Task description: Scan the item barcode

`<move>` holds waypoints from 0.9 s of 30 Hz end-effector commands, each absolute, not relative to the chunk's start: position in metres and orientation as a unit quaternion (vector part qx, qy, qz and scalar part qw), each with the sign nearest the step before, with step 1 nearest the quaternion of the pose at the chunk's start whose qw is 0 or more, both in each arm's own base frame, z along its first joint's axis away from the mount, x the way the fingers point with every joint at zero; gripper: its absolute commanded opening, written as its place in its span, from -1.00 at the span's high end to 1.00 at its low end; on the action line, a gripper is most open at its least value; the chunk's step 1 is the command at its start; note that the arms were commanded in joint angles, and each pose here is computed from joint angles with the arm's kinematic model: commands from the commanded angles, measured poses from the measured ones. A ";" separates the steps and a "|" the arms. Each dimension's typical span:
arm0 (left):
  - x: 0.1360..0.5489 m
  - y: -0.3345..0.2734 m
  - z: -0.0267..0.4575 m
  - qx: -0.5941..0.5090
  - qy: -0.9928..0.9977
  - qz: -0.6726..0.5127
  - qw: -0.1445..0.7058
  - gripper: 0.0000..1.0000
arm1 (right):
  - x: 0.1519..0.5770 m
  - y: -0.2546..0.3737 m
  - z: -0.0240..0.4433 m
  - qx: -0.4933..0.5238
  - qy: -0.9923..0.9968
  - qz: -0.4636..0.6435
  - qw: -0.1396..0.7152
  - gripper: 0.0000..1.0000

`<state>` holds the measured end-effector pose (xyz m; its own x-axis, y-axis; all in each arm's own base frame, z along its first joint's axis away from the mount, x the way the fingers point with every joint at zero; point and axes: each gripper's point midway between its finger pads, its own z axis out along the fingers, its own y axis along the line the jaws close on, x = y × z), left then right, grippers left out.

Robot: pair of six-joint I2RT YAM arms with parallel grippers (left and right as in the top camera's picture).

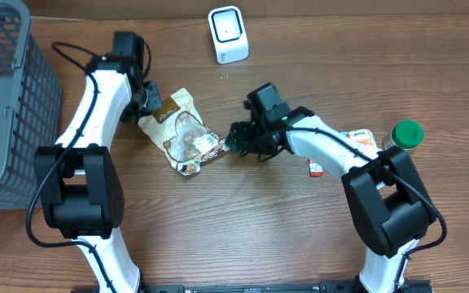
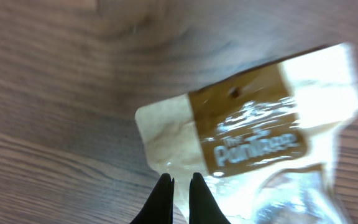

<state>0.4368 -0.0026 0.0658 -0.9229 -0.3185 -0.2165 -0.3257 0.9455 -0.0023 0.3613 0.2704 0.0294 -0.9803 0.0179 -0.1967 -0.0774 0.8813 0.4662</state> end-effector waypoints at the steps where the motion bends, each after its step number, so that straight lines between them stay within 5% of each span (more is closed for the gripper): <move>1: 0.414 0.002 0.040 -0.178 0.981 0.038 0.074 0.92 | 0.389 0.255 0.047 0.002 0.963 0.225 0.152 -0.40; 9: 0.388 0.003 0.004 -0.181 0.981 0.044 0.046 0.91 | 0.411 0.252 0.056 0.008 0.952 0.232 0.197 -0.51; 27: 0.446 -0.073 0.011 -0.117 0.974 -0.125 0.151 0.91 | 0.399 0.251 0.050 0.010 0.959 0.226 0.169 -0.52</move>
<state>0.4509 -0.0468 0.0140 -0.9036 -0.3223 -0.2821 -0.2602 0.9362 -0.2361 0.3943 0.2450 0.0315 -0.9522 0.0951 -0.2902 -0.0362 0.9085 0.4164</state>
